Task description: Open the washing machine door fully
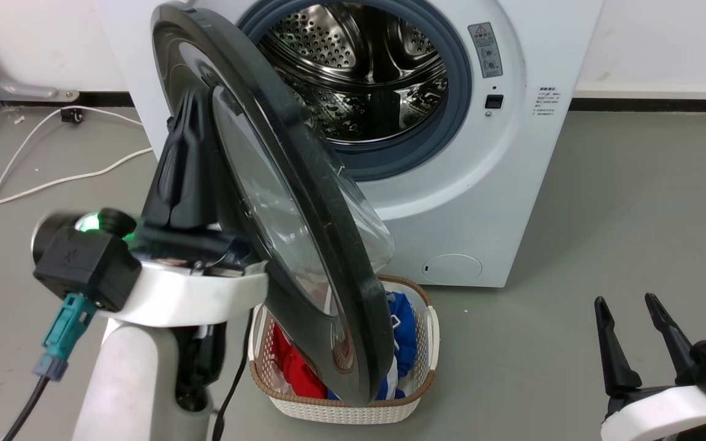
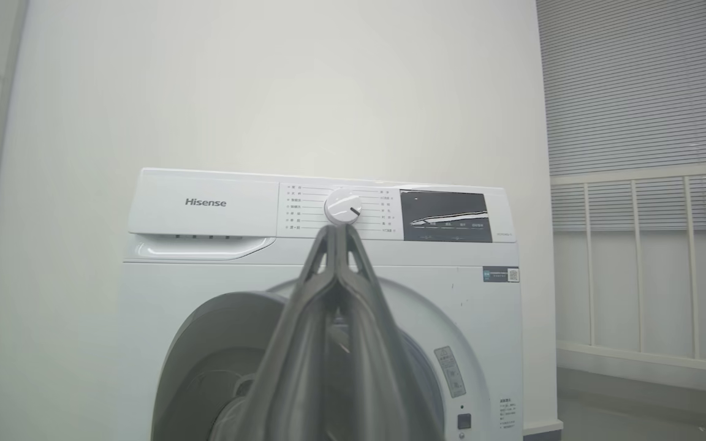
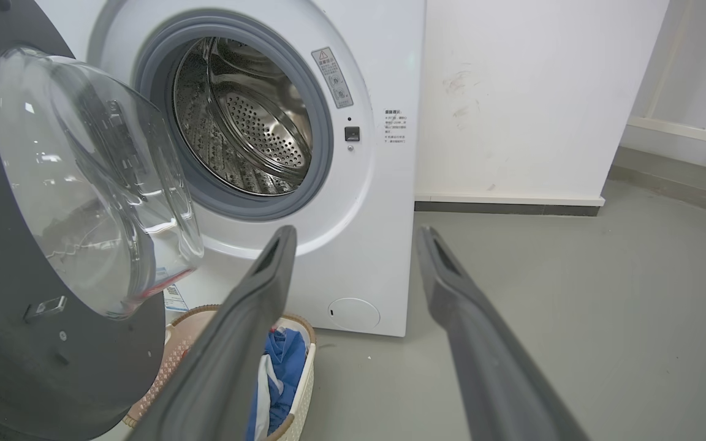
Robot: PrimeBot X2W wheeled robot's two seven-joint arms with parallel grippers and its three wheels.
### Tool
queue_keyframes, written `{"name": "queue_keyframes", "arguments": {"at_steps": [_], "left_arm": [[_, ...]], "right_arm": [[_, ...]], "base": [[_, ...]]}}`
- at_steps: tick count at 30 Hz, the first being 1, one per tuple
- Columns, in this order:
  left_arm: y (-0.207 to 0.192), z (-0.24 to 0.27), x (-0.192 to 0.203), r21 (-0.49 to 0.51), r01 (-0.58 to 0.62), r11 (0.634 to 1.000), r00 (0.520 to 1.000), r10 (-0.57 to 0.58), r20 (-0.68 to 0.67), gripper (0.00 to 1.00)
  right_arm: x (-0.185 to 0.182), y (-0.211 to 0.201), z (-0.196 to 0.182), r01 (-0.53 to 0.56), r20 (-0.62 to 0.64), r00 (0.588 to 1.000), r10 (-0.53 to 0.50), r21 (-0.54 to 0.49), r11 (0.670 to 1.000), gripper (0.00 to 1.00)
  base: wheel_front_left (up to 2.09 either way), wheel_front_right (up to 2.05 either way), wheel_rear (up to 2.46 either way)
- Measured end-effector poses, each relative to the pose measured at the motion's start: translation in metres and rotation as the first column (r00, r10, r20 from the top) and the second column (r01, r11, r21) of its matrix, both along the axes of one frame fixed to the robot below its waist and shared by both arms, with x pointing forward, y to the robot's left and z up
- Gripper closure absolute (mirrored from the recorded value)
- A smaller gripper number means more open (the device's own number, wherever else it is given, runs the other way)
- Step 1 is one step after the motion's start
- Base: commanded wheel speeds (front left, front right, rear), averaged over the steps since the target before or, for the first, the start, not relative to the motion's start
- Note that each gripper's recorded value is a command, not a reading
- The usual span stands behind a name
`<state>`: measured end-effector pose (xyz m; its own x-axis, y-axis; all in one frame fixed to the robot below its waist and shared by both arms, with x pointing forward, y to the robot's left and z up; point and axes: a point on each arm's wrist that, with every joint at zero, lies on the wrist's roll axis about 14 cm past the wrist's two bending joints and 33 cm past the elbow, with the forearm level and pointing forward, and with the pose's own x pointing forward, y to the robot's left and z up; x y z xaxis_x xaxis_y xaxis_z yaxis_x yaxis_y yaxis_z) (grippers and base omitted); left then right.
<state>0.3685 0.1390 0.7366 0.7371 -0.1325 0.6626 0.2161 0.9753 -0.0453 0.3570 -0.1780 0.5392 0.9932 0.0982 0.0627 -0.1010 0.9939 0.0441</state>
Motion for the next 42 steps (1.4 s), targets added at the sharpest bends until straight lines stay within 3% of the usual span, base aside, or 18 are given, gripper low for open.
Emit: {"name": "queue_keyframes", "arguments": {"at_steps": [6,11,14,19,23,27,30,33,42], "left_arm": [[-0.045,0.052,-0.031,0.058,0.135,0.989,0.977,-0.143,0.158,1.00],[-0.093,0.052,-0.050,0.100,0.316,0.944,0.938,-0.326,0.119,1.00],[-0.123,0.036,-0.059,0.110,0.434,0.894,0.897,-0.440,0.032,1.00],[-0.170,-0.007,-0.078,0.082,0.619,0.781,0.782,-0.603,-0.157,1.00],[-0.198,-0.047,-0.091,0.042,0.707,0.706,0.681,-0.663,-0.309,1.00],[-0.211,-0.094,-0.102,0.011,0.747,0.665,0.594,-0.660,-0.461,1.00],[-0.212,-0.126,-0.106,-0.014,0.748,0.663,0.548,-0.630,-0.551,1.00],[-0.205,-0.156,-0.101,-0.027,0.722,0.692,0.528,-0.576,-0.625,1.00],[-0.170,-0.194,-0.055,-0.030,0.561,0.827,0.591,-0.425,-0.686,1.00]], "right_arm": [[0.000,-0.001,0.001,0.003,0.001,1.000,-0.003,-0.003,1.000,0.00],[-0.001,0.000,0.001,0.005,-0.001,1.000,-0.005,-0.005,1.000,0.00],[-0.001,-0.001,0.000,0.008,-0.007,1.000,-0.008,-0.017,1.000,0.00],[0.000,-0.001,-0.002,0.010,-0.015,1.000,-0.011,-0.027,1.000,0.00],[0.001,-0.002,-0.004,0.013,-0.025,1.000,-0.014,-0.028,1.000,0.00],[0.001,-0.001,-0.006,0.011,-0.033,0.999,-0.012,-0.026,1.000,0.00],[0.001,-0.001,-0.008,0.011,-0.037,0.999,-0.012,-0.025,1.000,0.00],[0.001,-0.001,-0.010,0.012,-0.044,0.999,-0.013,-0.023,1.000,0.00],[0.001,0.000,-0.017,0.011,-0.067,0.998,-0.012,-0.019,1.000,0.00]], "base": [[0.00,0.00,0.00],[0.00,0.00,0.00],[0.00,0.00,0.00],[0.00,0.00,0.00],[0.00,0.00,0.00],[0.00,0.00,0.00],[0.00,0.00,0.00],[0.00,0.00,0.00],[0.00,0.00,0.00]]}}
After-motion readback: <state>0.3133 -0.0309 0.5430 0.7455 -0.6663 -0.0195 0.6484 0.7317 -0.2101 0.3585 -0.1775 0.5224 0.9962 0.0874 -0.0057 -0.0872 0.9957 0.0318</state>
